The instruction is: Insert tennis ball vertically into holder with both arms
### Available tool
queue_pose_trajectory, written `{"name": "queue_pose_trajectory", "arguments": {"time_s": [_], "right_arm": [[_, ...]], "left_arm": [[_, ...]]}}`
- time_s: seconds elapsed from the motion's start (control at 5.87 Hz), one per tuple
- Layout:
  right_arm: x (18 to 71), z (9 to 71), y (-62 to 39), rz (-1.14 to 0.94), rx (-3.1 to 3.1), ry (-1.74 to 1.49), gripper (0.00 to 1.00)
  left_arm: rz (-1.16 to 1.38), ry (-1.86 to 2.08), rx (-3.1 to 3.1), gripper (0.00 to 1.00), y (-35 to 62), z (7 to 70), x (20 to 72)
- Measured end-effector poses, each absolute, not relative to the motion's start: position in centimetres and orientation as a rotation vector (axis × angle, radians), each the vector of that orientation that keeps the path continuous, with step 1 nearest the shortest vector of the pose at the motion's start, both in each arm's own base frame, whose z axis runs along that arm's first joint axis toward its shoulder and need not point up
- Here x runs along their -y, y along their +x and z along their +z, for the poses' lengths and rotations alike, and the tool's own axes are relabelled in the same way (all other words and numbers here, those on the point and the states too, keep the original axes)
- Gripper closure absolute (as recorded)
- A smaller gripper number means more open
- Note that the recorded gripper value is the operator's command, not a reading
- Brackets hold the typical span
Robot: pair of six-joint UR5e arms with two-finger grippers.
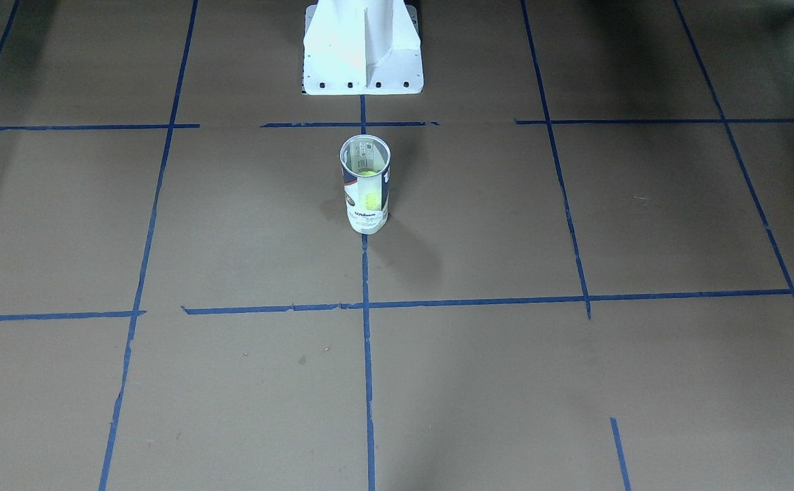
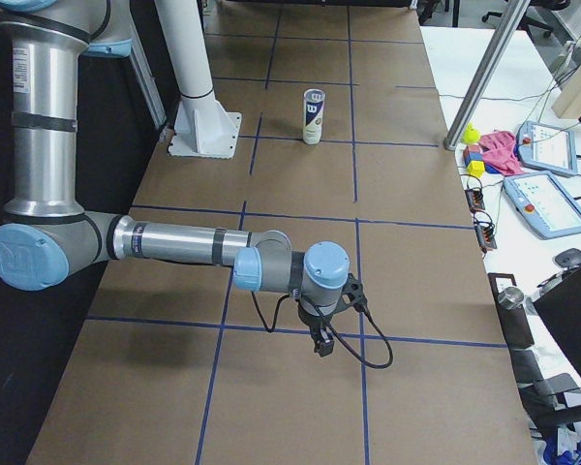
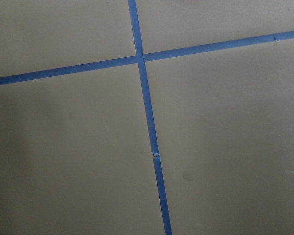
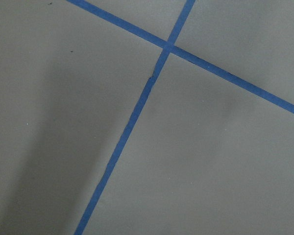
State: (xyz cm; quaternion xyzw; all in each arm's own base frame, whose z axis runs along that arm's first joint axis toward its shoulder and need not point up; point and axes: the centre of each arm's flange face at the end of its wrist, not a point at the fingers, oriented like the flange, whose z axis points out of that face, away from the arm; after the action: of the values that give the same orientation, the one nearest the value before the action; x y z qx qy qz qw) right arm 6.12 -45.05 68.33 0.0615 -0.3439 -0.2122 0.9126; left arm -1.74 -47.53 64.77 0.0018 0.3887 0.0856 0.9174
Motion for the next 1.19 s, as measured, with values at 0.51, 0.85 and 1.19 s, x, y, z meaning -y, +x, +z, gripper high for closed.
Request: {"name": "queue_pose_trajectory", "arguments": {"time_s": [0.51,0.85,1.19], "right_arm": [[45.1,68.1,6.1,-0.43,0.705,0.13,0.0],[45.6,67.4,6.0,-0.375,0.726,0.122,0.0],[45.6,67.4,5.8,-0.272,0.745,0.085,0.0]], "left_arm": [[0.179,0.002,-0.797,0.0,-1.8,65.0,47.4],[0.178,0.0,-0.797,0.0,-1.8,65.1,47.3],[0.177,-0.002,-0.797,0.0,-1.8,65.2,47.2]]}}
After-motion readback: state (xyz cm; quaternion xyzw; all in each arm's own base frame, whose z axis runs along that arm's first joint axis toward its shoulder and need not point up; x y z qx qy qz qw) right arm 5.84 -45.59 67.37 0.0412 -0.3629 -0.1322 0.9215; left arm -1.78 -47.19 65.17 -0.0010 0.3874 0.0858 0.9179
